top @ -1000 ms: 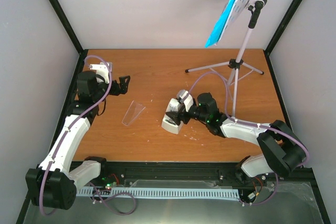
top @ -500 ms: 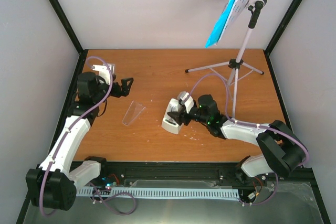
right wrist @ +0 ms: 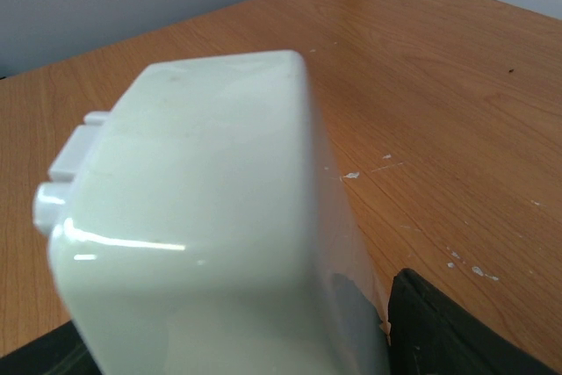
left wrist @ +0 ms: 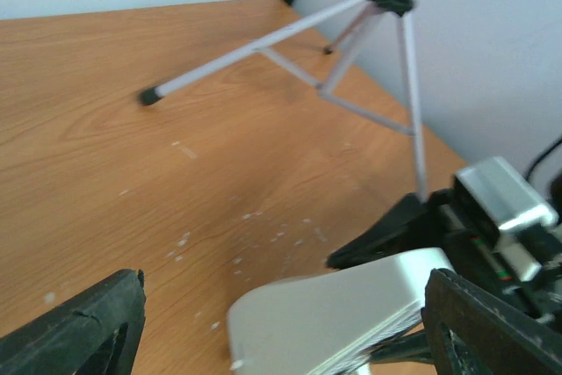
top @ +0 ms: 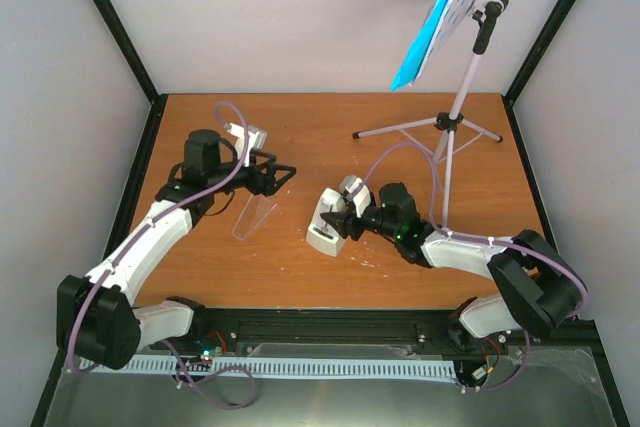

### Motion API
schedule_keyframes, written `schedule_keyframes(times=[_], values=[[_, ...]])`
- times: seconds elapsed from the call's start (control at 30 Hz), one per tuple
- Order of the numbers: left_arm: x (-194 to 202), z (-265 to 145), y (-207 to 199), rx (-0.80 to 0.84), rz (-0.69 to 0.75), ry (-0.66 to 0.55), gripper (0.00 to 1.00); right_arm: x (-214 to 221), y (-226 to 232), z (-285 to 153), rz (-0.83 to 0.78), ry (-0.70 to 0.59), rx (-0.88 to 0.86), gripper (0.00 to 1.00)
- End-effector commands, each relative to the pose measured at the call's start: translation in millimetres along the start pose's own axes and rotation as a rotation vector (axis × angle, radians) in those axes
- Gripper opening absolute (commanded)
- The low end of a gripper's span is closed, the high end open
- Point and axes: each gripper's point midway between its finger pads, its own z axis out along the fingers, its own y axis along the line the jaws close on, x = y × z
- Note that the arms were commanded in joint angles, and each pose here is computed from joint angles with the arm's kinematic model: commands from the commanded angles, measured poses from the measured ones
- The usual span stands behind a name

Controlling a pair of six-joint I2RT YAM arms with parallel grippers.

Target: Pack up the instrument practice props

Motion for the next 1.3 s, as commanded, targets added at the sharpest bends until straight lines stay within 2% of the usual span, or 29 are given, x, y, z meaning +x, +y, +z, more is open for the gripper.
schedule_keyframes(times=[0.0, 0.23, 0.53, 0.83, 1.27], values=[[-30, 4, -47, 0.250, 0.059, -0.024, 0.86, -8, 5, -2, -0.008, -0.039, -0.018, 0.64], [-13, 20, -77, 0.423, 0.064, 0.048, 0.83, -8, 4, -2, -0.005, -0.036, -0.014, 0.63], [12, 36, -91, 0.554, 0.016, 0.134, 0.79, -9, 3, 0, 0.004, -0.036, -0.013, 0.63], [29, 47, -100, 0.583, 0.006, 0.198, 0.78, -13, 2, 4, 0.016, -0.043, -0.014, 0.64], [32, 48, -100, 0.583, 0.001, 0.207, 0.76, -20, -2, 8, 0.020, -0.058, -0.002, 0.66]])
